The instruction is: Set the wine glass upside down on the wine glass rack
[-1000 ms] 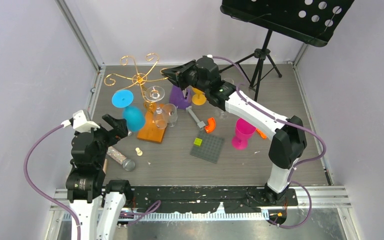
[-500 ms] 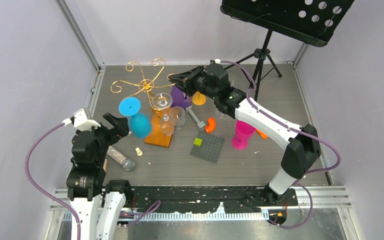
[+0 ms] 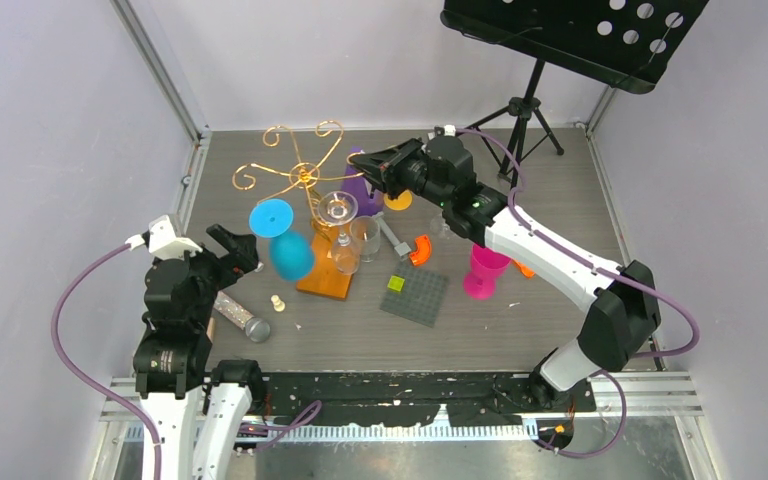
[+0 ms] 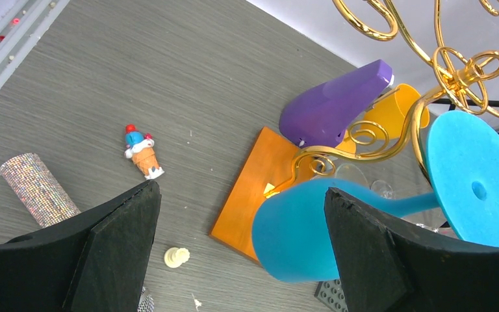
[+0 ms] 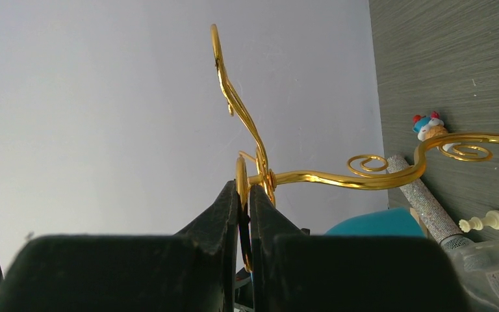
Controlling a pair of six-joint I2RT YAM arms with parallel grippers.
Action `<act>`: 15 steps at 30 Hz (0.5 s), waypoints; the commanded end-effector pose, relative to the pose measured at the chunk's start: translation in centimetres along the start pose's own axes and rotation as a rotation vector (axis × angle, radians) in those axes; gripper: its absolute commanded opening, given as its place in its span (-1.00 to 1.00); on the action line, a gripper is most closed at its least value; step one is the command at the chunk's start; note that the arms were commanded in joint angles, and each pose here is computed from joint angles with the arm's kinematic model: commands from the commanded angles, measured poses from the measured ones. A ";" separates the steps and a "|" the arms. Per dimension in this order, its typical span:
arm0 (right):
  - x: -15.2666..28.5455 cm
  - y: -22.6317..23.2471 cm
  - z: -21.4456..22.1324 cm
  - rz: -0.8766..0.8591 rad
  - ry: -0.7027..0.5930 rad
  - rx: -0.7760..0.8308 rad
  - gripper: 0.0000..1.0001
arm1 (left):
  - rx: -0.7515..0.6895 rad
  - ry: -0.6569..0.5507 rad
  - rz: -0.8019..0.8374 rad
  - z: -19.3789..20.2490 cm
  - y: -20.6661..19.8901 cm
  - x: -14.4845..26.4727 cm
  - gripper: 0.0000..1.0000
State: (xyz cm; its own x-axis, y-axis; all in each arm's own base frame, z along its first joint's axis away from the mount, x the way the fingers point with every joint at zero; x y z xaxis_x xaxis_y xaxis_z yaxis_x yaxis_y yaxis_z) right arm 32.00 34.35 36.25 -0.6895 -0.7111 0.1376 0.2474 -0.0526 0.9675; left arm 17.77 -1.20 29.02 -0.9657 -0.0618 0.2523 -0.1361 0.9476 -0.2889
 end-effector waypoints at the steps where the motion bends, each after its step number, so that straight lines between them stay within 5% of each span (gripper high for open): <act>1: 1.0 3.9 1.4 -0.131 0.088 -0.064 -0.90 | -0.007 -0.045 0.034 -1.2 -0.6 0.0 0.86; 15: -0.8 2.2 3.3 -0.125 0.269 0.032 -0.90 | -0.011 -0.047 0.019 -1.0 -0.3 0.3 0.86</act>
State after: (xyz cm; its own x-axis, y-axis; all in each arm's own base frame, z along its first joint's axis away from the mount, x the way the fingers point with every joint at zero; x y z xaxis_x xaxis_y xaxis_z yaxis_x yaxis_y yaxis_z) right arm 32.31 36.13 36.55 -0.6000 -0.7982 0.0536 0.1958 -0.0816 0.9772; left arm 17.66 -1.19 29.06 -0.9664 -0.0625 0.2494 -0.1358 0.9477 -0.2888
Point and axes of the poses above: each gripper's point midway between its finger pads, its own x axis back along the fingers, its own y axis along the line the jaws close on, z = x × y, the point moved 4 cm from there along x, back along the fingers, and after that the axes turned 10 degrees about -x, right-handed, at the moved point
